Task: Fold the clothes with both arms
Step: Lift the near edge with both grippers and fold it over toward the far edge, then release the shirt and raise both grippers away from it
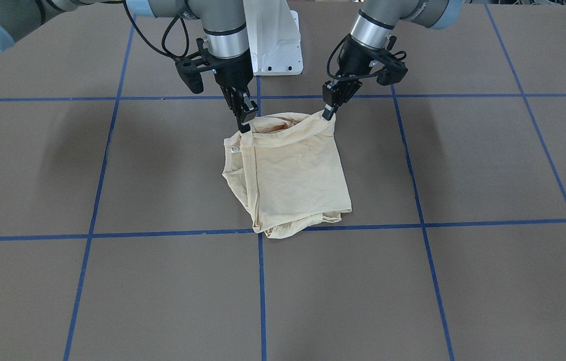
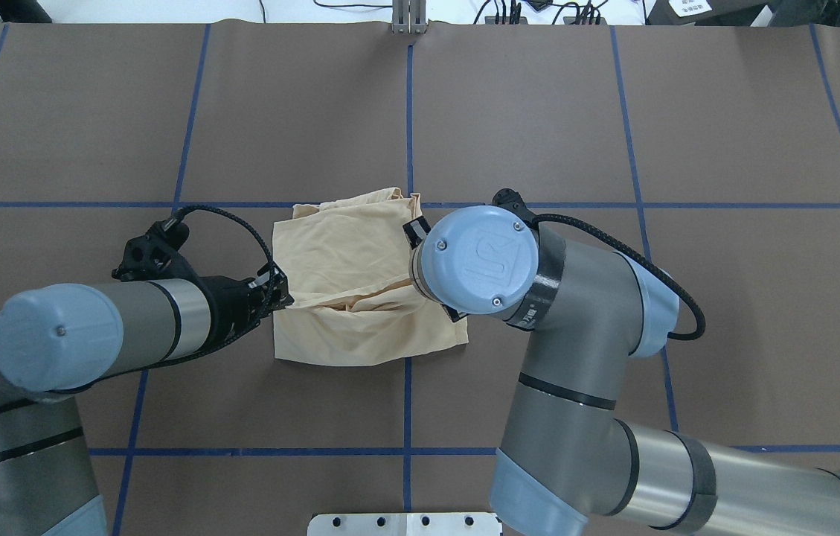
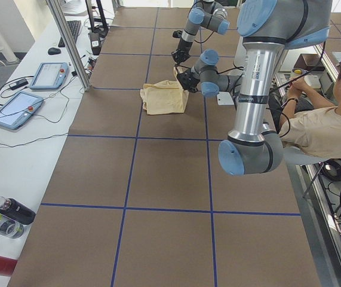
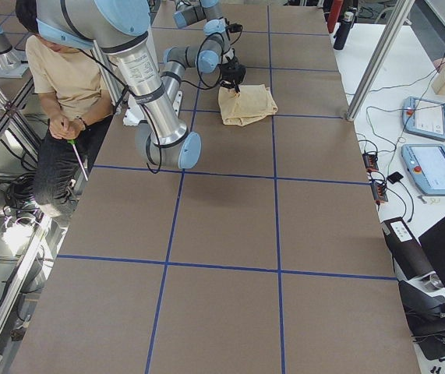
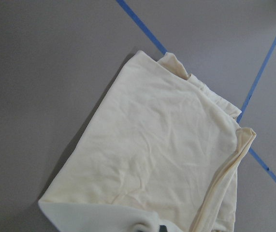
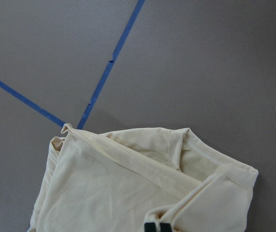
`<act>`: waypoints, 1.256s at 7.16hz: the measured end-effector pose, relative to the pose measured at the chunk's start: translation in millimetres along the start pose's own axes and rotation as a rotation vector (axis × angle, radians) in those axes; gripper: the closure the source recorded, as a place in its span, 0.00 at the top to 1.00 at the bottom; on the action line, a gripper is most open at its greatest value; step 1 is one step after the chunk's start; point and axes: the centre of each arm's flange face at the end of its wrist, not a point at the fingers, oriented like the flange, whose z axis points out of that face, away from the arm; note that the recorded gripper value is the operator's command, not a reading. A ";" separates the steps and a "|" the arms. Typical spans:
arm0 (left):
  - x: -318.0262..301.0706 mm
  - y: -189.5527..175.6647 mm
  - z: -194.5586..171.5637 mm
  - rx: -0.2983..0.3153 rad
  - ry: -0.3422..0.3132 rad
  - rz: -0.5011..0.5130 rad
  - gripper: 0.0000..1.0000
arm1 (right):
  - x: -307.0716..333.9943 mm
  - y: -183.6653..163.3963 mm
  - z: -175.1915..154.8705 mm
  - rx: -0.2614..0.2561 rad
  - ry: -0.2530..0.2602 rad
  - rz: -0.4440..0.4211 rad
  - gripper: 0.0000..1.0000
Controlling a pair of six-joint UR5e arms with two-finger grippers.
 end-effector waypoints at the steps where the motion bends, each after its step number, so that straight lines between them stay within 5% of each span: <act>1: 10.7 -17.8 11.0 0.023 -0.005 0.018 0.00 | -16.9 -0.3 9.3 0.011 0.014 -0.005 0.00; 9: 20.1 -120.5 102.1 0.144 0.000 0.038 0.00 | -125.2 -40.1 98.7 0.026 0.032 -0.029 0.00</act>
